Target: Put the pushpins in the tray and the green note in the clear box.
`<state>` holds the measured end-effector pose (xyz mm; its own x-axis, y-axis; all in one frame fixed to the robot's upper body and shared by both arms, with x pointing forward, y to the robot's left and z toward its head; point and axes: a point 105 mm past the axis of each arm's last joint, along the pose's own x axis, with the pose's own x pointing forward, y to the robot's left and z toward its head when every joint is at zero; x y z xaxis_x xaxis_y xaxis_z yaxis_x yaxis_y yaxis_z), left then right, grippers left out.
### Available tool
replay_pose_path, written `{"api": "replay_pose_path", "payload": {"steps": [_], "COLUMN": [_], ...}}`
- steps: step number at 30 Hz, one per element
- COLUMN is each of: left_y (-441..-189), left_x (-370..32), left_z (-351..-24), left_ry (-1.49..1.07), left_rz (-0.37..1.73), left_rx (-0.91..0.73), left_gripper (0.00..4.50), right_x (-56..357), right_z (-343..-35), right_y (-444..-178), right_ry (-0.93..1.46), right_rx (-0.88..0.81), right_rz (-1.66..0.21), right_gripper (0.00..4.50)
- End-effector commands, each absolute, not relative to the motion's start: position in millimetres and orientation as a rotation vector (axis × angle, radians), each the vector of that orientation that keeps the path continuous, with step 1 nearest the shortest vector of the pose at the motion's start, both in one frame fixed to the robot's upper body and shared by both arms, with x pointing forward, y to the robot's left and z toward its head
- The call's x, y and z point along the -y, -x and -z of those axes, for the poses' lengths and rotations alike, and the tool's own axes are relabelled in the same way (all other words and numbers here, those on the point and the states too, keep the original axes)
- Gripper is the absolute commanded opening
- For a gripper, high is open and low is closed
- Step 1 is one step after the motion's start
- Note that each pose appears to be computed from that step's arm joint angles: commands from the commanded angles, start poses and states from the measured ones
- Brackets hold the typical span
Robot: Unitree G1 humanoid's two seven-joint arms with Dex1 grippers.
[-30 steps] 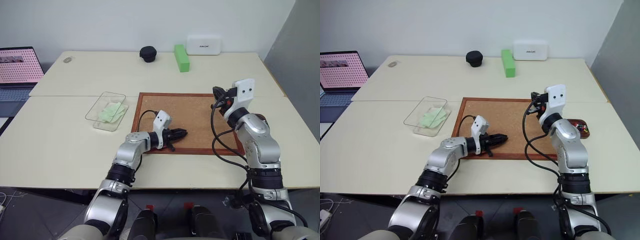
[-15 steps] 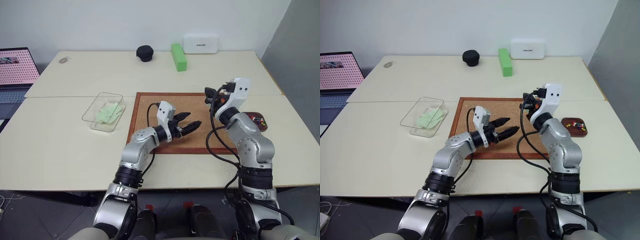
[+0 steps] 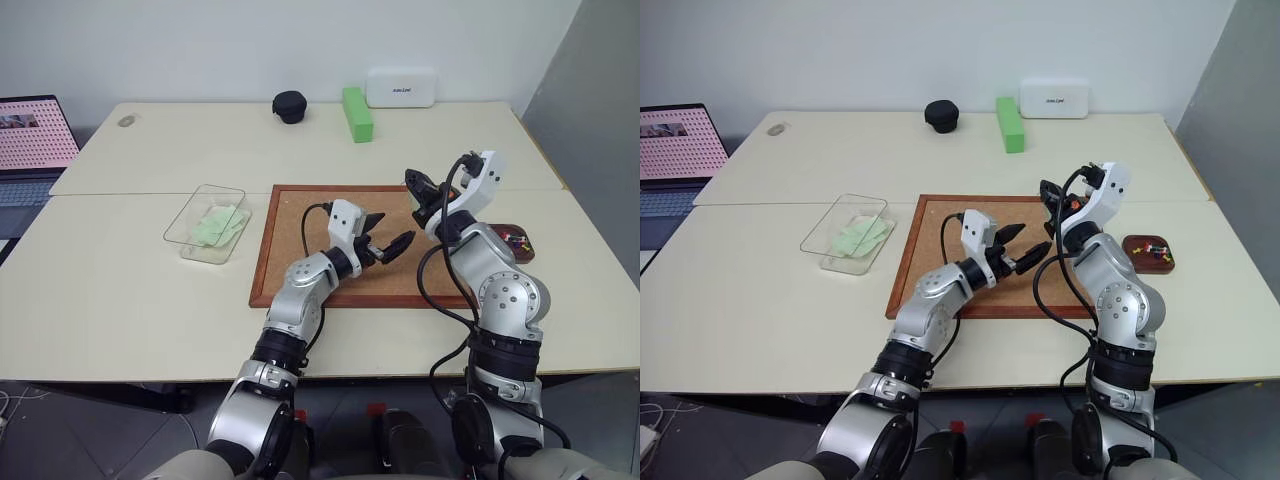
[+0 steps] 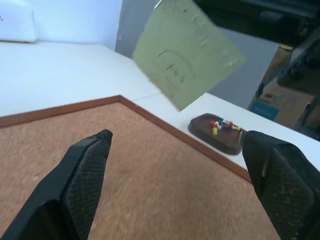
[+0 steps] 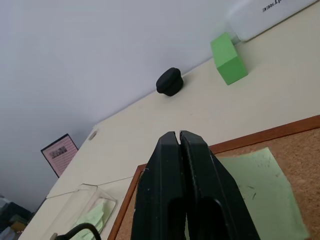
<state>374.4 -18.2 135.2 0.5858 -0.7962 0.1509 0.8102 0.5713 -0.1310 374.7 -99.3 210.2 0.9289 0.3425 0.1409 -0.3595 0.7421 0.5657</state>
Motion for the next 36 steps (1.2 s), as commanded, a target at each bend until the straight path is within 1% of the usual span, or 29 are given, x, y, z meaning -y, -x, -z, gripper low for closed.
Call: {"api": "replay_pose_path", "payload": {"steps": [1, 7, 18, 20, 21, 26, 27, 32, 33, 34, 36], "left_y": [-376.8, -382.4, -390.2, -390.7, -391.1, -392.6, -392.5, -392.9, -393.0, -393.2, -393.9], "left_x": [27.1, 32.1, 30.5, 30.7, 30.7, 33.7, 34.3, 33.2, 32.4, 31.5, 30.2], "left_z": [-152.9, -160.8, -162.1, -163.6, -164.4, -169.5, -170.1, -171.5, -171.6, -171.6, -171.7], "left_ry": [0.183, 0.176, 0.163, 0.164, 0.165, 0.181, 0.183, 0.185, 0.184, 0.182, 0.181], "left_rz": [0.950, 0.919, 0.860, 0.861, 0.860, 0.868, 0.871, 0.870, 0.870, 0.869, 0.867], "left_rx": [0.148, 0.191, 0.216, 0.222, 0.225, 0.234, 0.235, 0.240, 0.240, 0.241, 0.240], "left_gripper": [4.35, 4.35, 4.35, 3.99, 3.93, 2.99, 2.66, 1.57, 1.27, 1.22, 0.86], "right_x": [96.7, 95.3, 94.4, 94.8, 94.7, 92.4, 92.3, 95.0, 95.5, 96.2, 96.7], "right_z": [-224.9, -224.7, -224.3, -223.9, -223.7, -224.1, -224.2, -223.8, -223.5, -223.2, -223.0], "right_y": [-367.3, -366.4, -364.6, -364.2, -364.1, -363.9, -364.0, -363.9, -364.0, -364.1, -364.4], "right_ry": [-0.645, -0.663, -0.668, -0.669, -0.668, -0.670, -0.670, -0.671, -0.671, -0.671, -0.671], "right_rx": [0.077, 0.067, 0.061, 0.060, 0.059, 0.060, 0.060, 0.063, 0.063, 0.063, 0.063], "right_rz": [-0.417, -0.423, -0.429, -0.429, -0.429, -0.438, -0.438, -0.431, -0.429, -0.427, -0.424], "right_gripper": [0.00, 0.00, 0.00, 0.00, 0.00, 0.00, 0.00, 0.00, 0.00, 0.00, 0.00]}}
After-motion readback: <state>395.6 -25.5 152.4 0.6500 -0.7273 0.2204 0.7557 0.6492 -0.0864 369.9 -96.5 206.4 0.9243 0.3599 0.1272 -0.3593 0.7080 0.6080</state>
